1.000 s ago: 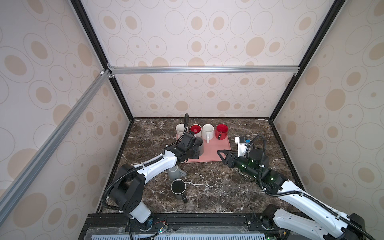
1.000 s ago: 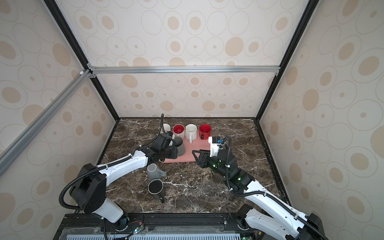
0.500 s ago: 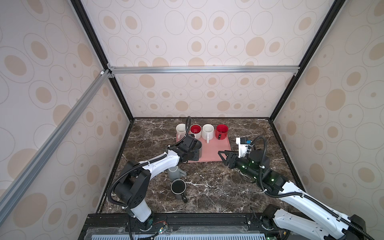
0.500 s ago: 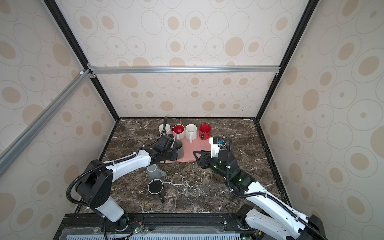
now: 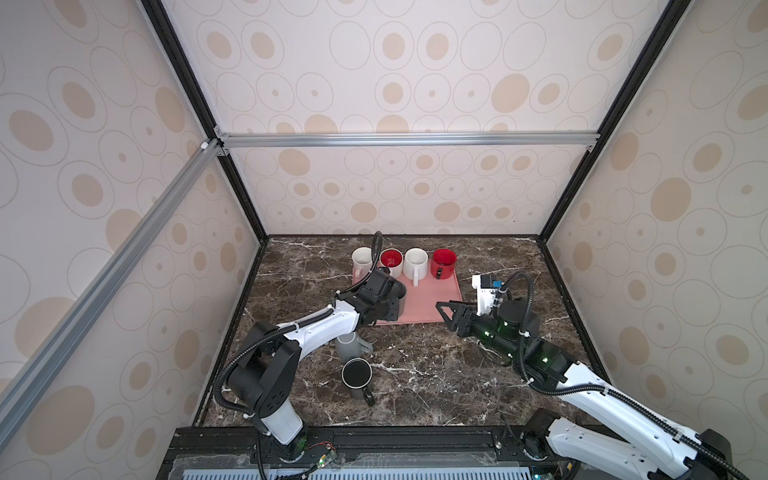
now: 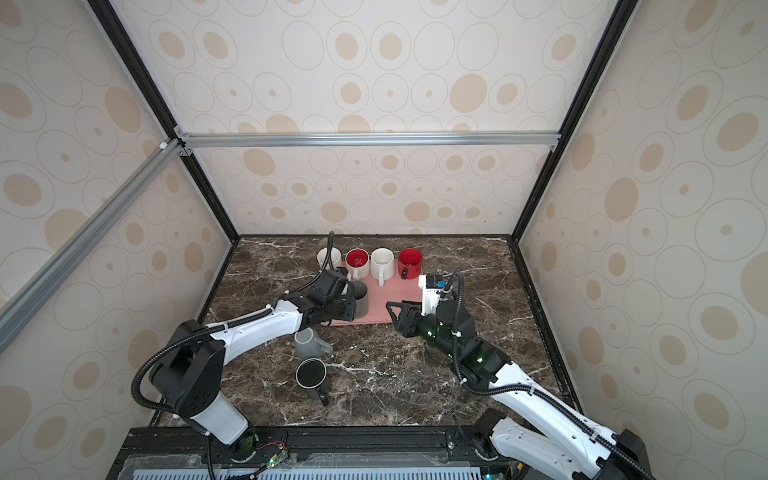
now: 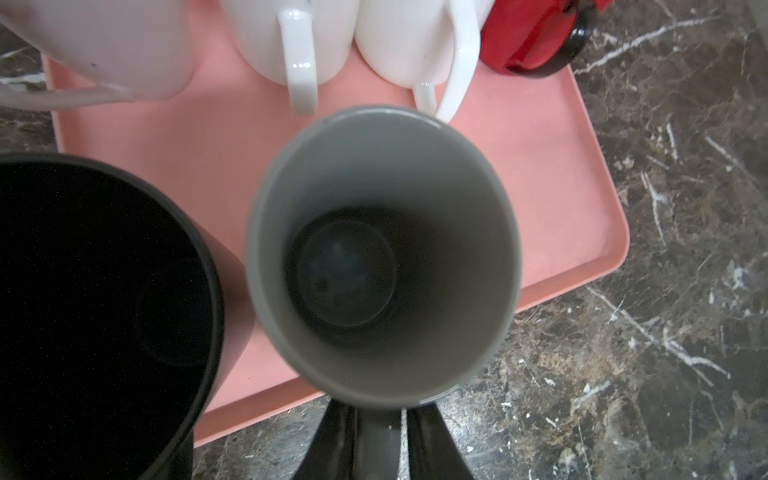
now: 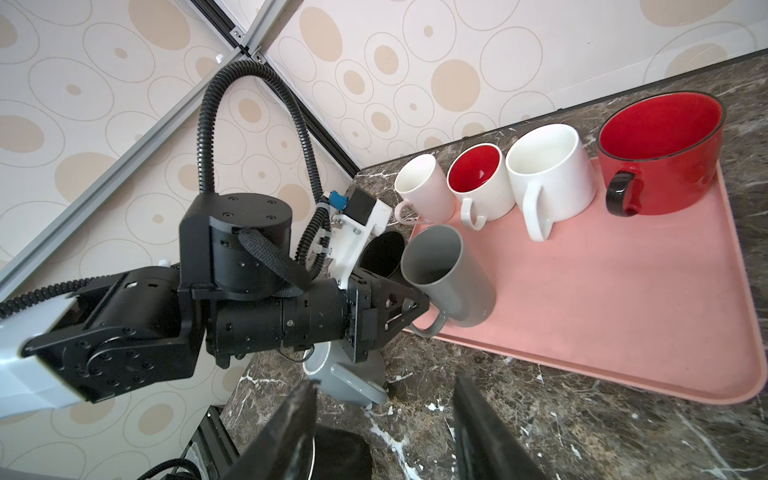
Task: Turn the mug right side up
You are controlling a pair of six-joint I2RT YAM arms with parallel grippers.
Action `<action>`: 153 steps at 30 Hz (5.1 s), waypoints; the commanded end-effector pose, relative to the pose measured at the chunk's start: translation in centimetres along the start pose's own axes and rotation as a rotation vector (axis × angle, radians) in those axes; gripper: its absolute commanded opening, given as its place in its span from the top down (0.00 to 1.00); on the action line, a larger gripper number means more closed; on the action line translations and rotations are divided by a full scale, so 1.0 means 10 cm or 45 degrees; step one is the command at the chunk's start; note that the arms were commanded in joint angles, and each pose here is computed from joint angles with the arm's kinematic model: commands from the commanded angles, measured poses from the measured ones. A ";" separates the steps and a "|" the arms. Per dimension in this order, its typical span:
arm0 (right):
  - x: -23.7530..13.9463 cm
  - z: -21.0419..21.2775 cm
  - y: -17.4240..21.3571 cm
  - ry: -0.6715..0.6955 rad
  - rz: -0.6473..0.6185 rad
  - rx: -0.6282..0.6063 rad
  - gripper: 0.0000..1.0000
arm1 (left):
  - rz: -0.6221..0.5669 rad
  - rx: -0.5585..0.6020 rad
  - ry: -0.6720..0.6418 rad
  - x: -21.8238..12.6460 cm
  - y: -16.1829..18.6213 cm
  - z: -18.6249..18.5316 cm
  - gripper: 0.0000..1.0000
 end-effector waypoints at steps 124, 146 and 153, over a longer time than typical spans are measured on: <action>0.75 0.08 1.60 0.091 0.815 -0.660 0.48 | -0.662 -0.351 0.173 -1.41 0.19 0.63 0.01; 0.60 0.20 0.87 0.236 0.563 -0.408 0.29 | -0.514 -0.214 0.295 -1.26 0.26 0.53 0.01; 0.79 0.12 0.67 0.161 0.626 -0.387 0.09 | -0.399 -0.162 0.315 -1.10 0.27 0.45 0.01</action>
Point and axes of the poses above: each gripper's point midway between its finger pads, its own x axis out along the fingers, its own z axis along the line the jaws close on, y = z × x, the point moved 10 cm from there along -x, back along the fingers, and after that the axes turned 14 degrees about -x, right-handed, at the moved point
